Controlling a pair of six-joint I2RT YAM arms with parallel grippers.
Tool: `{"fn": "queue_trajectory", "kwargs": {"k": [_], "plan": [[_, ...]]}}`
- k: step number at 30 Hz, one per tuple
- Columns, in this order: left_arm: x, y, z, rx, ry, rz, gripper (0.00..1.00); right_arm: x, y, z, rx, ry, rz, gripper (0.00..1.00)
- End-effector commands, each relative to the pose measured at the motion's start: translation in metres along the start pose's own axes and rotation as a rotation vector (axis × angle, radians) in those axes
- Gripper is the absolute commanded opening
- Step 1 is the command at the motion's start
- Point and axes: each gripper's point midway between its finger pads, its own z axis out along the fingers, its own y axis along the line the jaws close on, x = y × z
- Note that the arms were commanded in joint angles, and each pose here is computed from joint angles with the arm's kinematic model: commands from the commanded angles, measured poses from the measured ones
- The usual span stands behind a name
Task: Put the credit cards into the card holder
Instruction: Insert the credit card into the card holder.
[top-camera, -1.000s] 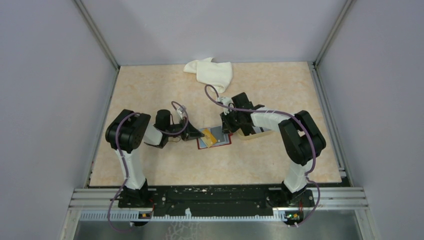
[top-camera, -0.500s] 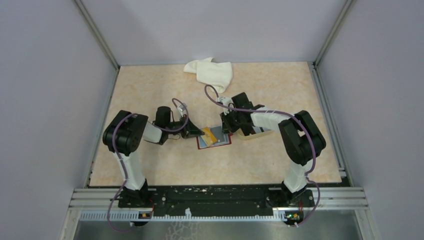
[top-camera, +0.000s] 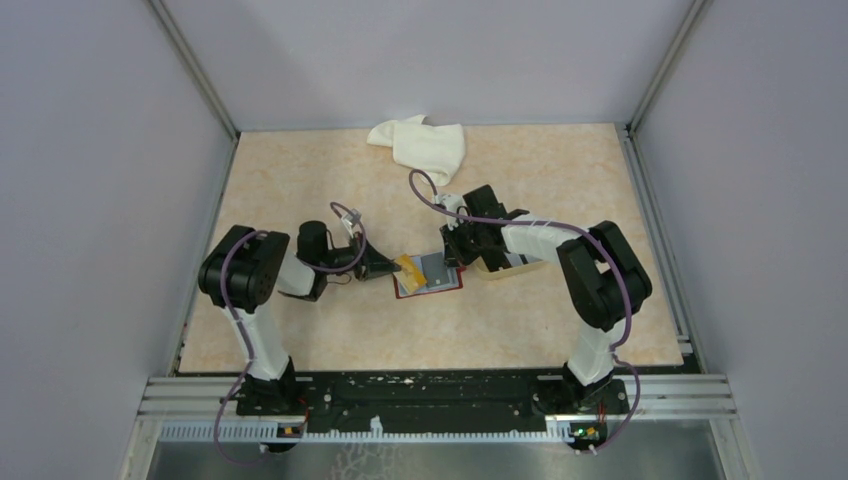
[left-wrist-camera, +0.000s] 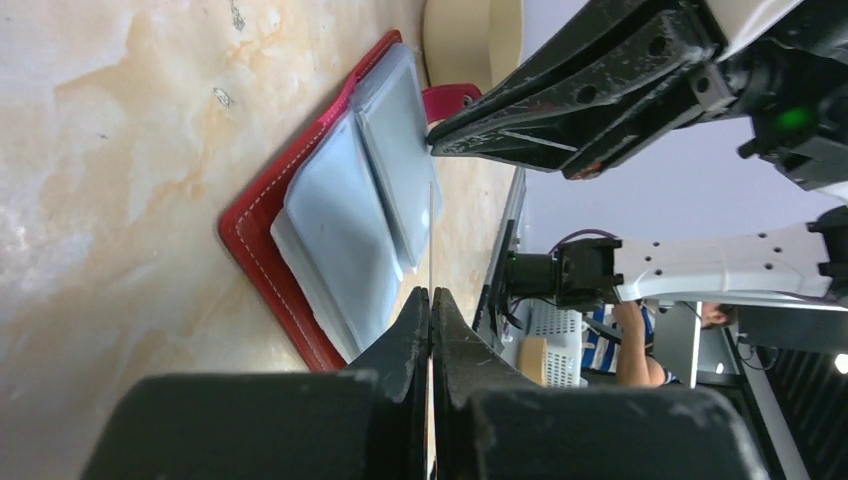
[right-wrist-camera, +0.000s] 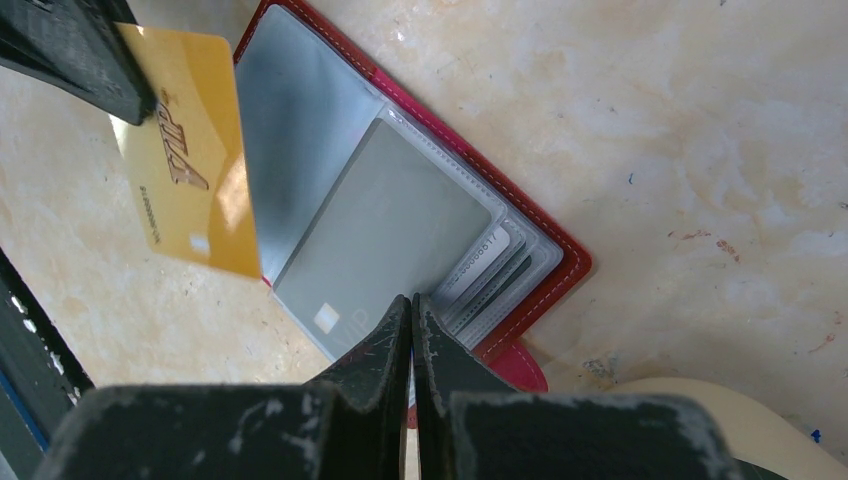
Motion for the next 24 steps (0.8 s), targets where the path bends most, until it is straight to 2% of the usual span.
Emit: {"fn": "queue_trajectory", "kwargs": {"k": [1, 24], "plan": [[-0.006, -0.027, -0.012, 0.112, -0.019, 0.067, 0.00, -0.001, 0.006, 0.006, -0.005, 0.021, -0.032, 0.00], [-0.018, 0.006, -0.005, -0.019, -0.054, 0.048, 0.00, 0.002, 0.002, 0.008, 0.014, 0.035, -0.029, 0.00]]}}
